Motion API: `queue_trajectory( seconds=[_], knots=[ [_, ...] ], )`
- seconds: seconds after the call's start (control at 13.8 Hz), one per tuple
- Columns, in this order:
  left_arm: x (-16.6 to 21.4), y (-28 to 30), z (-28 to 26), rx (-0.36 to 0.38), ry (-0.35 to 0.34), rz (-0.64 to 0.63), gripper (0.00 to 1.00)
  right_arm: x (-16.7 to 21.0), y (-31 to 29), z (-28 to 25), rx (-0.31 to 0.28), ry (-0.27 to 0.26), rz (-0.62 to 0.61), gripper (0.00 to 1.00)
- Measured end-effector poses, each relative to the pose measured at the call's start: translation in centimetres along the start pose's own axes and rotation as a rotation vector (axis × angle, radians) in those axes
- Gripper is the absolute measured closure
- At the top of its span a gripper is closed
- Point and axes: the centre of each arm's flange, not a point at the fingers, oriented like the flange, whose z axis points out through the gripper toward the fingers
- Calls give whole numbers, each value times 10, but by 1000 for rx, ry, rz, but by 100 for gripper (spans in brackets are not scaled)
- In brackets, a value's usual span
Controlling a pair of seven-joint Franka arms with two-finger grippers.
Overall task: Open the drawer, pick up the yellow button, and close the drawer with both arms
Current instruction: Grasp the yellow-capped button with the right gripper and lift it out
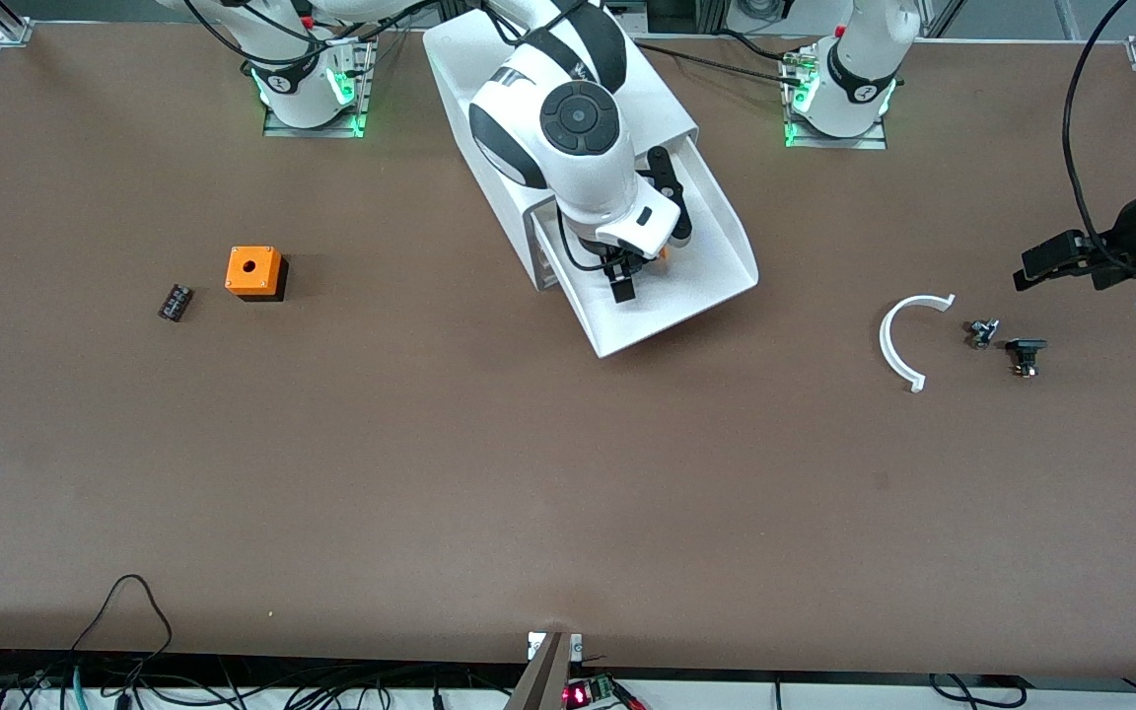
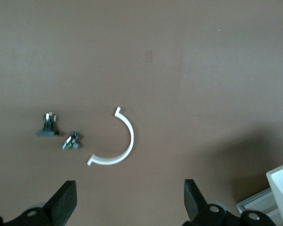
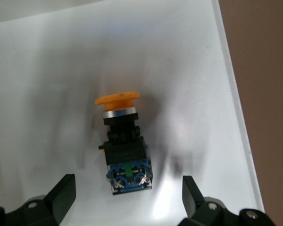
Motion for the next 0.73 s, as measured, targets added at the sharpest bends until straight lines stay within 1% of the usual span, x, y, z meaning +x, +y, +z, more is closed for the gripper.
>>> queue_trajectory(
  seconds=[0.15,0.29,0.36,0.44,0.51,0.58,0.65,0.73],
  knots=[
    [-4,4,-2,3,-19,-60,0,5,-3,7,8,-4,-8,0],
    [-8,11,-6,6,-19,-91,0,7,-4,12,13,-7,-10,0],
    [-10,16,-9,14,-14,-96,0,7,-4,14,15,-10,-12,4],
    [-12,21,-12,25,-6,-98,0,7,-4,15,13,-14,-14,5],
    [-14,26,-16,29,2,-101,0,7,-5,15,10,-19,-17,13],
    [-16,28,-19,28,8,-101,0,8,-5,15,9,-20,-19,27],
    [-18,28,-22,27,14,-103,0,9,-6,15,9,-20,-21,36],
    [-19,28,-24,27,17,-105,0,11,-7,16,9,-21,-24,36]
  ],
)
